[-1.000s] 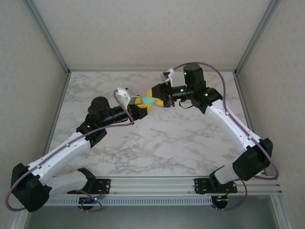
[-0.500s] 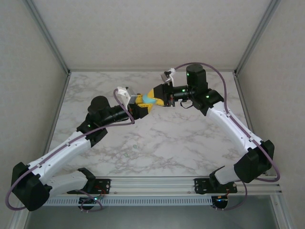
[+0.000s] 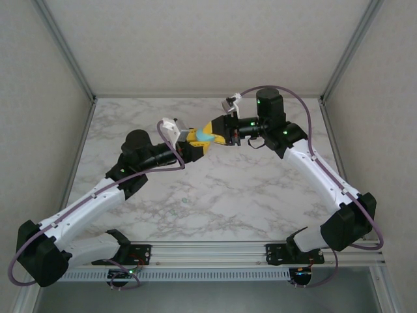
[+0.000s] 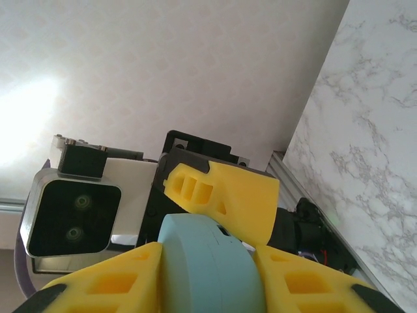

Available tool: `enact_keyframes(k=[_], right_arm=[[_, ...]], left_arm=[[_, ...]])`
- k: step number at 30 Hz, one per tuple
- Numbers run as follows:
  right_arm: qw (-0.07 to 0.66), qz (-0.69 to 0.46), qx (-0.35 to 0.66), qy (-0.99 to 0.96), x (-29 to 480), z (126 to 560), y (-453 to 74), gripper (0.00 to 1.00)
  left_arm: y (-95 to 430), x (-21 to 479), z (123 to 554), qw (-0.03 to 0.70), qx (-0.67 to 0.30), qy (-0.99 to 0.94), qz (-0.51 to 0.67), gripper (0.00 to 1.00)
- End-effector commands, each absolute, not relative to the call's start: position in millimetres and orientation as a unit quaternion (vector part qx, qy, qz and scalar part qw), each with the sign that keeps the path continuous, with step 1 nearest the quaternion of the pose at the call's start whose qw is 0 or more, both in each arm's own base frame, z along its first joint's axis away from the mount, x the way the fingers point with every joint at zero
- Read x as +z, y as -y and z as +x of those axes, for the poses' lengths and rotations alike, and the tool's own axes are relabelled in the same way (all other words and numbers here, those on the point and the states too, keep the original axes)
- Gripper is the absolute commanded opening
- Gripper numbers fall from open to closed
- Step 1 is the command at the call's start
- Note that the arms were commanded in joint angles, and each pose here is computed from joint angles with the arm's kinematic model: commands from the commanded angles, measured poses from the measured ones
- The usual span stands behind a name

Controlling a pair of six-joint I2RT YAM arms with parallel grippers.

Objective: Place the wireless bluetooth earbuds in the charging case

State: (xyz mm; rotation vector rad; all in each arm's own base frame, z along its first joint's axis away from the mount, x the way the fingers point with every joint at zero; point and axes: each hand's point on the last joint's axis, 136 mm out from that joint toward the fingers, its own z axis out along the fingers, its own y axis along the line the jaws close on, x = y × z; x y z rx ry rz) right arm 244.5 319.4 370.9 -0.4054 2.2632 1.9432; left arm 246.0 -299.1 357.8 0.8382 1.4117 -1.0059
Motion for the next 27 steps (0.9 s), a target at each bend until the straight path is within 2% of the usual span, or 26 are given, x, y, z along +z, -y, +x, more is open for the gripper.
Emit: enact_keyframes(k=[1,6,8,15,18,22,27], right_arm=[[0.059,-0.148,0.639,-0.752,369.0,231.2,-319.3,0.28],[0.081,-0.124,0.635,-0.758,368.4,242.7,-315.5,0.25],[0.093,-0.107,0.629,-0.764,365.9,250.2,-310.8,0.24],[0.097,-0.075,0.632,-0.765,355.9,262.0,-302.2,0.22],[0.125,-0.052,0.611,-0.780,348.5,272.9,-284.5,0.23],[0.134,0.006,0.570,-0.811,307.3,296.4,-257.6,0.23],[0.116,0.087,0.492,-0.859,218.5,322.8,-221.5,0.22]], left_arm=[[299.7,376.9,250.9,0.594,-0.420,-0.590,0.351,0.37],[298.6,369.6,251.4,0.587,-0.410,-0.601,0.355,0.57],[298.5,365.4,249.5,0.583,-0.407,-0.603,0.362,0.62],[294.5,356.6,252.8,0.581,-0.396,-0.618,0.351,0.65],[289.8,351.1,250.5,0.578,-0.382,-0.627,0.356,0.66],[280.7,345.0,251.1,0.583,-0.370,-0.638,0.340,0.71],[261.8,350.3,257.8,0.611,-0.348,-0.650,0.290,0.78]])
